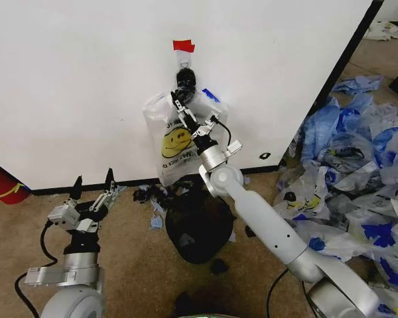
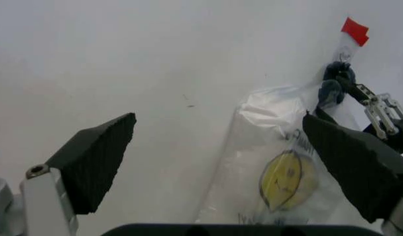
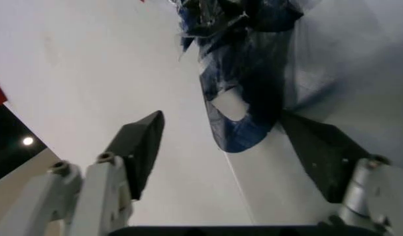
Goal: Pick up the garbage bag from the wall and place it over the trash bin.
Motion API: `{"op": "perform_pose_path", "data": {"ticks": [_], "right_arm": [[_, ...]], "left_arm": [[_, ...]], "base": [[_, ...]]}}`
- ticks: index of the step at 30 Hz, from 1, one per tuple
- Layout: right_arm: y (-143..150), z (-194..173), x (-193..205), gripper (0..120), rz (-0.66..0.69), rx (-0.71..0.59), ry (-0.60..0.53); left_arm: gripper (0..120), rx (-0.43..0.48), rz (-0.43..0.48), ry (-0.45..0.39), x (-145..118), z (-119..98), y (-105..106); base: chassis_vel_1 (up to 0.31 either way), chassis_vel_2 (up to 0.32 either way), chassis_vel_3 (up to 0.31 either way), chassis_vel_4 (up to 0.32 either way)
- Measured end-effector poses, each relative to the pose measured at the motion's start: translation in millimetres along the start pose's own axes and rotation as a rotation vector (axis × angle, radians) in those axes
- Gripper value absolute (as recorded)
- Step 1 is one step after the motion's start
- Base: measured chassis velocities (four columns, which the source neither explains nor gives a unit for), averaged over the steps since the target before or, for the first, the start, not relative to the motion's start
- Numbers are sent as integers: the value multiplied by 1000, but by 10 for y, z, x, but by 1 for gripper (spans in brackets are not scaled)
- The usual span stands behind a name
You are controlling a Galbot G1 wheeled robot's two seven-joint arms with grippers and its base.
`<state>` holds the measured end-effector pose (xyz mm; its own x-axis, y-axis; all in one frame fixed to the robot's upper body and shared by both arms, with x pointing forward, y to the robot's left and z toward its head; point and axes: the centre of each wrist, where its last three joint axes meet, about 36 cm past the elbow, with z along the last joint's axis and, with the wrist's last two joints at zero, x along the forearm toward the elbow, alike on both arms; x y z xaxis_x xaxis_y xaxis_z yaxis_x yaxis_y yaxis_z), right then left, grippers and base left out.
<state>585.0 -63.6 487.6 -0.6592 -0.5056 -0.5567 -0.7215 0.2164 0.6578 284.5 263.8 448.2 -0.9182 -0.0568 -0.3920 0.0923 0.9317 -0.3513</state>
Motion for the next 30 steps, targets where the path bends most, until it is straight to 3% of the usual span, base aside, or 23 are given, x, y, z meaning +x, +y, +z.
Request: {"op": "perform_pose_path", "data": {"ticks": [3,6,7,17,30], "right_arm": [[-11,3,14,52,3,3,-3],[-11,3,14,52,3,3,-3],[-36,-2,19,39,7,8,-7],[-50,-39,40,0,15,18,-9],[-19,-55,77,0,15,28,-9]], "left_arm": [[100,1,1,5,6,23,-2],[100,1,1,5,6,23,-2],[100,5,6,9,12,36,-20],[100,11,12,20,33,67,-46],[100,10,16,29,56,92,-60]], "base": [[0,0,0,0],[0,0,0,0],[0,0,0,0],[0,0,0,0],[0,0,0,0]]}}
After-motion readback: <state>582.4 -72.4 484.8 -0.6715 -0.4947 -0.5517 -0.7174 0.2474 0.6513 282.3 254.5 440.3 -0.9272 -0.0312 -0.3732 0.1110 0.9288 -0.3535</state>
